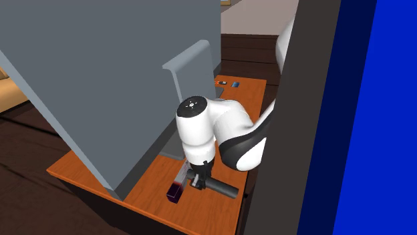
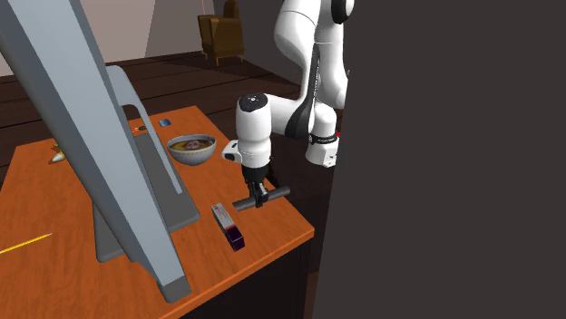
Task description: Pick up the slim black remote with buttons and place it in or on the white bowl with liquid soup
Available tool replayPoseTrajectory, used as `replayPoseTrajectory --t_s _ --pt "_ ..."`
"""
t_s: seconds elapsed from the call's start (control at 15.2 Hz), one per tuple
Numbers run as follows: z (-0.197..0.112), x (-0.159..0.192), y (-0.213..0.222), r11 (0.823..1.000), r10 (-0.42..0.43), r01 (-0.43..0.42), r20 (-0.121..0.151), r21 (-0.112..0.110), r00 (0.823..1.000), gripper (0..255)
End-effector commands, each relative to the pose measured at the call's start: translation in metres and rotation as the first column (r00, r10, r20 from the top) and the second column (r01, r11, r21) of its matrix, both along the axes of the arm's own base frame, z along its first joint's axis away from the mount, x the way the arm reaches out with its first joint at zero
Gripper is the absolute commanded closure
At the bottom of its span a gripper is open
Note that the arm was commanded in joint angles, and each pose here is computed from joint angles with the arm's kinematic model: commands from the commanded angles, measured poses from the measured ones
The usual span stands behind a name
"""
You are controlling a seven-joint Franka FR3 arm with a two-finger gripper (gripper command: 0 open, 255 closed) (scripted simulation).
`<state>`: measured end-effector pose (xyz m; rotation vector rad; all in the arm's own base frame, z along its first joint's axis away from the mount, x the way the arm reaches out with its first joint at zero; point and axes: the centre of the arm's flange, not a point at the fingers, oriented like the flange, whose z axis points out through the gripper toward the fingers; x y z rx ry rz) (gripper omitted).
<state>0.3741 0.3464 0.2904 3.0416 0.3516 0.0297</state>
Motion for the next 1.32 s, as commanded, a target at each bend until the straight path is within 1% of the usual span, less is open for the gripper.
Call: replayPoseTrajectory --t_s 0.0,1.12,1.25 --pt "0.010 0.001 0.000 1.000 0.000 0.000 0.000 0.000 1.000 255" --pt "0.099 0.001 0.000 1.000 0.000 0.000 0.000 0.000 1.000 255" --pt "0.098 0.014 -0.023 1.000 0.000 0.000 0.000 0.000 1.000 255"
